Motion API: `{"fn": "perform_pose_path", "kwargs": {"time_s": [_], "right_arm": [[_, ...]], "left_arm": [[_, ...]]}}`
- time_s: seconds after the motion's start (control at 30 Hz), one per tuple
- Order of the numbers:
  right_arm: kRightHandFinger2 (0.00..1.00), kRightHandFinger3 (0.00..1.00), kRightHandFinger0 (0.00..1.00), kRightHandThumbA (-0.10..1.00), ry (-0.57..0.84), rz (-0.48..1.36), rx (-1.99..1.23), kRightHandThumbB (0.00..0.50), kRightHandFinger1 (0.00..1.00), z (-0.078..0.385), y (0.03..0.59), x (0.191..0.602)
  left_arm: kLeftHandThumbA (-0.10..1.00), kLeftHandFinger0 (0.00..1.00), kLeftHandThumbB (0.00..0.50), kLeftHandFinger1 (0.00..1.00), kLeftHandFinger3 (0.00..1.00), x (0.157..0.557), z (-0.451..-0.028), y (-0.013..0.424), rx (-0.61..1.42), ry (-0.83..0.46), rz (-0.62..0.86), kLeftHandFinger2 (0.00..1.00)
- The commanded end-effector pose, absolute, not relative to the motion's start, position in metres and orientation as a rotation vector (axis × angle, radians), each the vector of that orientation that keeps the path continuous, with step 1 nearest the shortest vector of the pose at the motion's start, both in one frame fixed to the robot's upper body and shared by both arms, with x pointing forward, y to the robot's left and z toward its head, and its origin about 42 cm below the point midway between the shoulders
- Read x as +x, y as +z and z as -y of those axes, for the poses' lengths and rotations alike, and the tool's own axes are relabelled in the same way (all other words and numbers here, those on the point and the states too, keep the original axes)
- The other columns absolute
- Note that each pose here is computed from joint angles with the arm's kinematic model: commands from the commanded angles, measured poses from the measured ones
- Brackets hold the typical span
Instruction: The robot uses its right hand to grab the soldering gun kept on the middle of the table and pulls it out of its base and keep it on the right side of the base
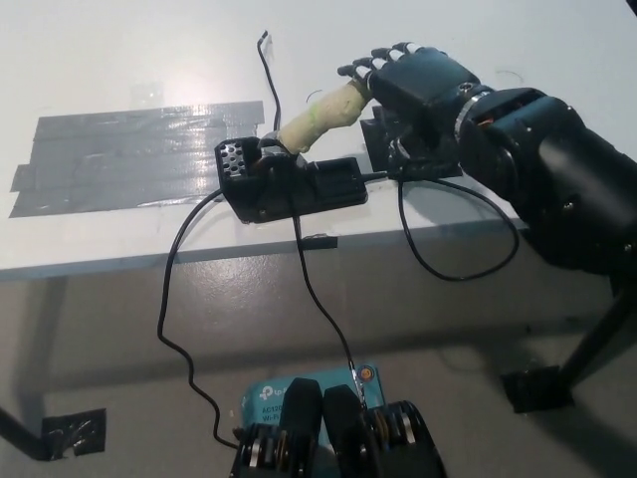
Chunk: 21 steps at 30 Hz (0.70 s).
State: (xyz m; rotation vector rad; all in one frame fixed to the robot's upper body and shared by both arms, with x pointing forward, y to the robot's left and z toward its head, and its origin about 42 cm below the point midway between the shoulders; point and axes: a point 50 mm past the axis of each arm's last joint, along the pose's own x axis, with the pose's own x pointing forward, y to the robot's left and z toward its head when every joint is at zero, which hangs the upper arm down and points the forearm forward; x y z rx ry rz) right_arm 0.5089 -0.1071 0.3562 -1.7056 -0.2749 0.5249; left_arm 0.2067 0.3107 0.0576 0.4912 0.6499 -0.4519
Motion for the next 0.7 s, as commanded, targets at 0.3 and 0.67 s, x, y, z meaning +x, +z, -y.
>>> {"fn": "perform_pose_path", "kwargs": {"time_s": [0.3, 0.67], "right_arm": [[0.88, 1.00, 1.00, 0.31, 0.317, 0.466, -1.869, 0.385, 1.00, 0.087, 0.367, 0.509], [0.01, 1.00, 0.00, -0.06, 0.094, 0.692, -1.911, 0.308, 0.00, 0.108, 0.326, 0.506]], "left_arm": [[0.38, 0.72, 0.287, 0.81, 1.00, 0.211, -0.303, 0.063, 0.498, -0.487, -0.637, 1.00], [0.36, 0.78, 0.289, 0.87, 1.00, 0.216, -0.293, 0.064, 0.518, -0.529, -0.625, 1.00]]}}
